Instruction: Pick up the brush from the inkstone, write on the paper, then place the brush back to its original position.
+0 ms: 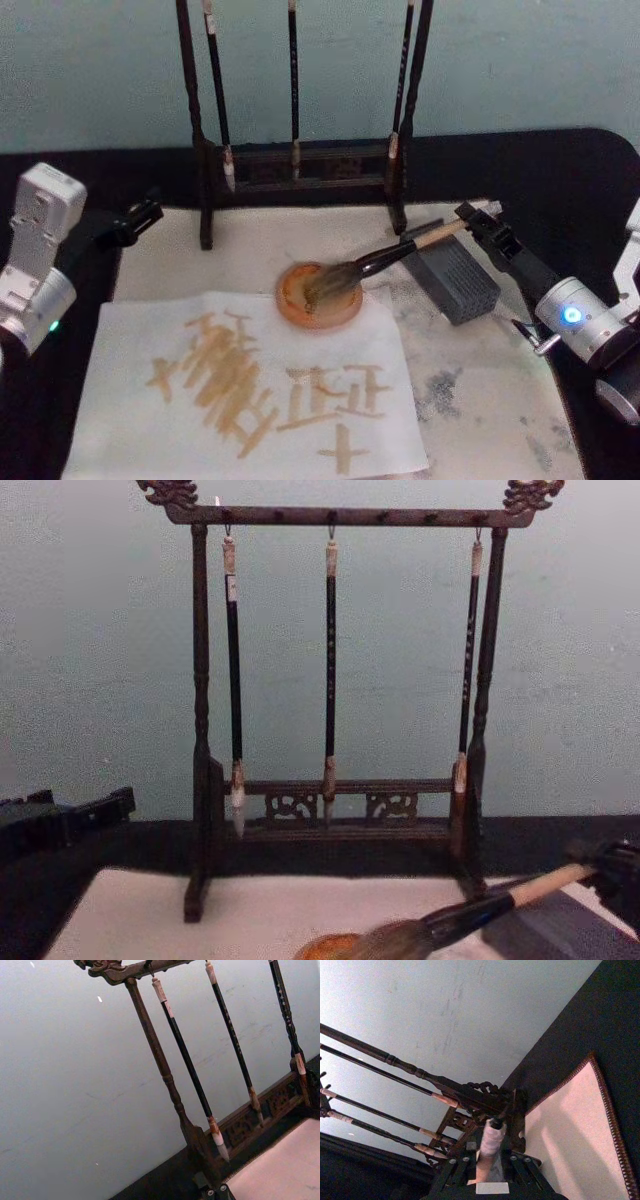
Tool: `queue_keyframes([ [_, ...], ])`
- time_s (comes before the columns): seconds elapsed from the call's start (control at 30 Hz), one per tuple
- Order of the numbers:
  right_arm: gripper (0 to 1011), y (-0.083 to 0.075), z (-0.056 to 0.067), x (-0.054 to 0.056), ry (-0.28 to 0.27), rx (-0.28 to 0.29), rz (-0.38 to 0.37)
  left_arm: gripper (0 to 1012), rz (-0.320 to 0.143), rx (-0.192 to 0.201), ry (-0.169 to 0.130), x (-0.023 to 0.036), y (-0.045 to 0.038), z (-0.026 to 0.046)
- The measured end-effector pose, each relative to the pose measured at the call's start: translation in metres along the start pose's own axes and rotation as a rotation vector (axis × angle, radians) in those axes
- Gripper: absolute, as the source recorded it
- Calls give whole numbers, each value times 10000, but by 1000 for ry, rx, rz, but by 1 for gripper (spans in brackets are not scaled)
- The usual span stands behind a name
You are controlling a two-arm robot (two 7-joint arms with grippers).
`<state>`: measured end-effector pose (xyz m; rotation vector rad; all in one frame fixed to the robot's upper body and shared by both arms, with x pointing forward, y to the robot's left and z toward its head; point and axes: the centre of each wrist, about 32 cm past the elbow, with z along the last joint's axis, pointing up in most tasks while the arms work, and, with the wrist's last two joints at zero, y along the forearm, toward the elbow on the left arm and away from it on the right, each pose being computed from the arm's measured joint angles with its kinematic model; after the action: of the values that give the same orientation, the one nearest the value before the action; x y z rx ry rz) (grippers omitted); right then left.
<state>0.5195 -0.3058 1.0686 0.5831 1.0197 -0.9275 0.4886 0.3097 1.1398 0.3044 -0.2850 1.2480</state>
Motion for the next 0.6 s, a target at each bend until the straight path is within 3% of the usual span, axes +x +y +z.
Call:
queue_keyframes([
  [0.13, 204, 1, 0, -2, 0, 0, 1, 1002, 0, 0, 0, 0, 0, 0],
  [0.6, 190, 1, 0, -2, 0, 0, 1, 1002, 0, 0, 0, 0, 0, 0],
])
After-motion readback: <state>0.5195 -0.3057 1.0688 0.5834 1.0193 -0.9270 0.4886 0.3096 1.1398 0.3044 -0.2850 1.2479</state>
